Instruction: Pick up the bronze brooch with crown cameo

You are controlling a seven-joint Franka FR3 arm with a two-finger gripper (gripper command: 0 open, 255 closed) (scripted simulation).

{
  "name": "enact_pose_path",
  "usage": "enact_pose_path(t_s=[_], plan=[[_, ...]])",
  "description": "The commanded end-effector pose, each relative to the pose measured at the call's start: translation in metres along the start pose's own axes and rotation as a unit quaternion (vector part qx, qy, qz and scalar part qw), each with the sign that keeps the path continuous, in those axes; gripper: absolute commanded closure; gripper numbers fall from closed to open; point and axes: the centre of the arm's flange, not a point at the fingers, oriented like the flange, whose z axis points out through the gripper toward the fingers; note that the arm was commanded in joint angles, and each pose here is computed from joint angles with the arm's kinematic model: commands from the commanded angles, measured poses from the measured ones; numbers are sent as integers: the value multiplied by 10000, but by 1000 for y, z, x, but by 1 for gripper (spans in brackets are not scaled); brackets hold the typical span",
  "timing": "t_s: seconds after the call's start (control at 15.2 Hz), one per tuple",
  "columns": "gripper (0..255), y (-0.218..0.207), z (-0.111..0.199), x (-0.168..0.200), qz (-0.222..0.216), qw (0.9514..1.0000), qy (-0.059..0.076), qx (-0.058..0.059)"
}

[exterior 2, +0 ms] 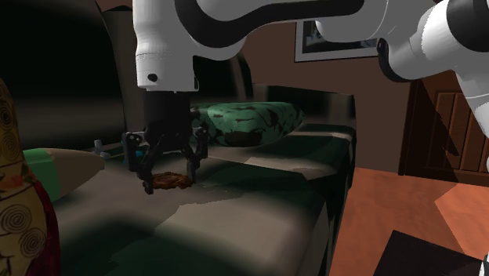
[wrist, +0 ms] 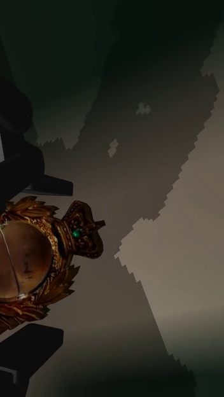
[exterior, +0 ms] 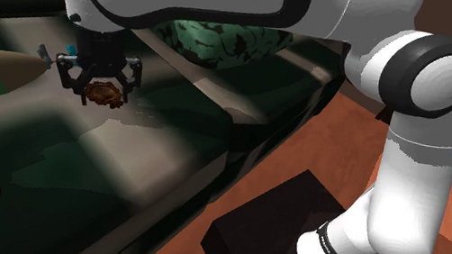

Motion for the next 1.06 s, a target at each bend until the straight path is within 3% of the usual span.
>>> enact_pose_path(t_s=[0.0,0.99], plan=[[255,-1,-8,0,0,10000,1,0],[255,-2,-78,-2,0,10000,1,0]])
